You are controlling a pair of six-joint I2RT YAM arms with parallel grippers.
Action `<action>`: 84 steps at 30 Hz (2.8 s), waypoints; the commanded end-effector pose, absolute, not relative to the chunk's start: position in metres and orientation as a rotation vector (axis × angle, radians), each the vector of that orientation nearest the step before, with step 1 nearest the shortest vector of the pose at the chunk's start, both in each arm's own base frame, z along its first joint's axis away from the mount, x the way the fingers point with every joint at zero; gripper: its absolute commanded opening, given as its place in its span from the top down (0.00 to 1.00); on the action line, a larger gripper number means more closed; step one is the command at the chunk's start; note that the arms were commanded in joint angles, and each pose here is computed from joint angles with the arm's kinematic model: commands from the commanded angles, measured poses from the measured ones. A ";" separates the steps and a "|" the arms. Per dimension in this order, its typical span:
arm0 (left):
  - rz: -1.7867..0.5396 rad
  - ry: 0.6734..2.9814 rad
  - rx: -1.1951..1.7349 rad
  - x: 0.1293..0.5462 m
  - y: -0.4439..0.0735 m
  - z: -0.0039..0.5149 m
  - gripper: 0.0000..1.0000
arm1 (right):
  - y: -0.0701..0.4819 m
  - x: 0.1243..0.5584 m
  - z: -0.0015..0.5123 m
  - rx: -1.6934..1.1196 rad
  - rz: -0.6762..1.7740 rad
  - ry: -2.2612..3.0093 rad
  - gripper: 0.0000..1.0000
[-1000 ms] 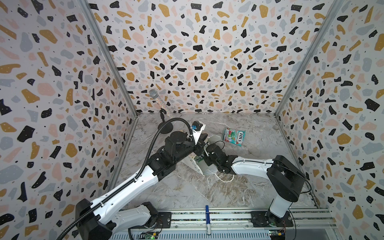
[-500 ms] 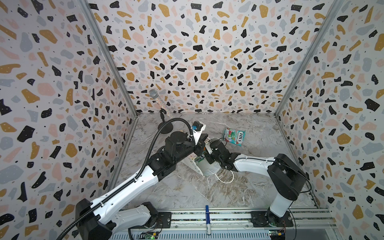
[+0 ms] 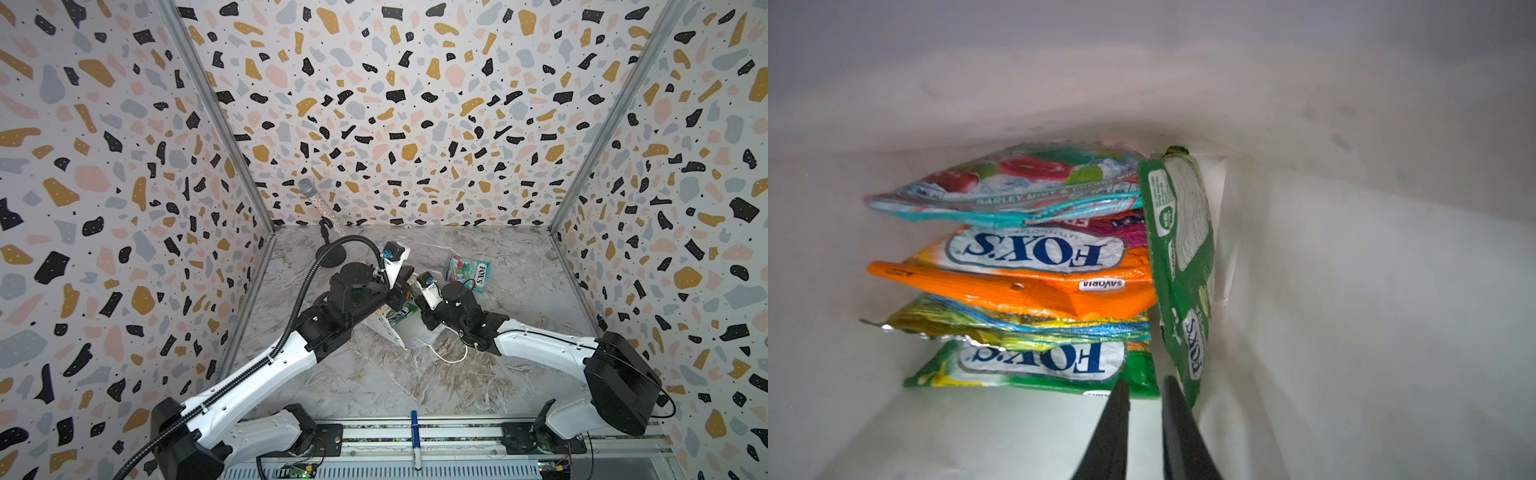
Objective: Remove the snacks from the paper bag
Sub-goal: 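Lower the right gripper into the bag and close on the green packet, then lift the green FOX'S Spring Tea packet out of the bag with the right gripper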
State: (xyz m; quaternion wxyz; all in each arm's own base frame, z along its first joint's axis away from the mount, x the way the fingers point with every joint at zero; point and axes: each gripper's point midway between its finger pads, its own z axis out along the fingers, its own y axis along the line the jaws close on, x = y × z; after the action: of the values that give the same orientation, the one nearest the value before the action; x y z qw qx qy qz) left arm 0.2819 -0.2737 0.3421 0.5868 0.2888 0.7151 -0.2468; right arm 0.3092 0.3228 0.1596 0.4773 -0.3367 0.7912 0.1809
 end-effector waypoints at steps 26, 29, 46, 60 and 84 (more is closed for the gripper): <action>-0.577 1.604 0.625 0.283 -0.268 0.361 1.00 | 0.336 0.355 0.125 -0.793 0.261 2.012 1.00; -0.565 1.605 0.613 0.284 -0.266 0.361 1.00 | 0.331 0.344 0.136 -0.796 0.299 1.993 1.00; -0.535 1.625 0.597 0.290 -0.264 0.355 1.00 | 0.290 0.276 0.208 -0.800 0.451 1.912 1.00; -0.544 1.624 0.598 0.289 -0.264 0.356 1.00 | 0.246 0.228 0.323 -0.699 0.565 1.707 1.00; -0.556 1.618 0.609 0.286 -0.266 0.357 1.00 | 0.110 0.341 0.312 -0.234 0.210 1.870 1.00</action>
State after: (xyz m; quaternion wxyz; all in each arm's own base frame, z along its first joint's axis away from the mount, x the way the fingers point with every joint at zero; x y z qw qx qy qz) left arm 0.2883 -0.2669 0.3385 0.5918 0.2726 0.7237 -0.2272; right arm 0.3297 0.1171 0.2998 0.5653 -0.1131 0.8140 0.0703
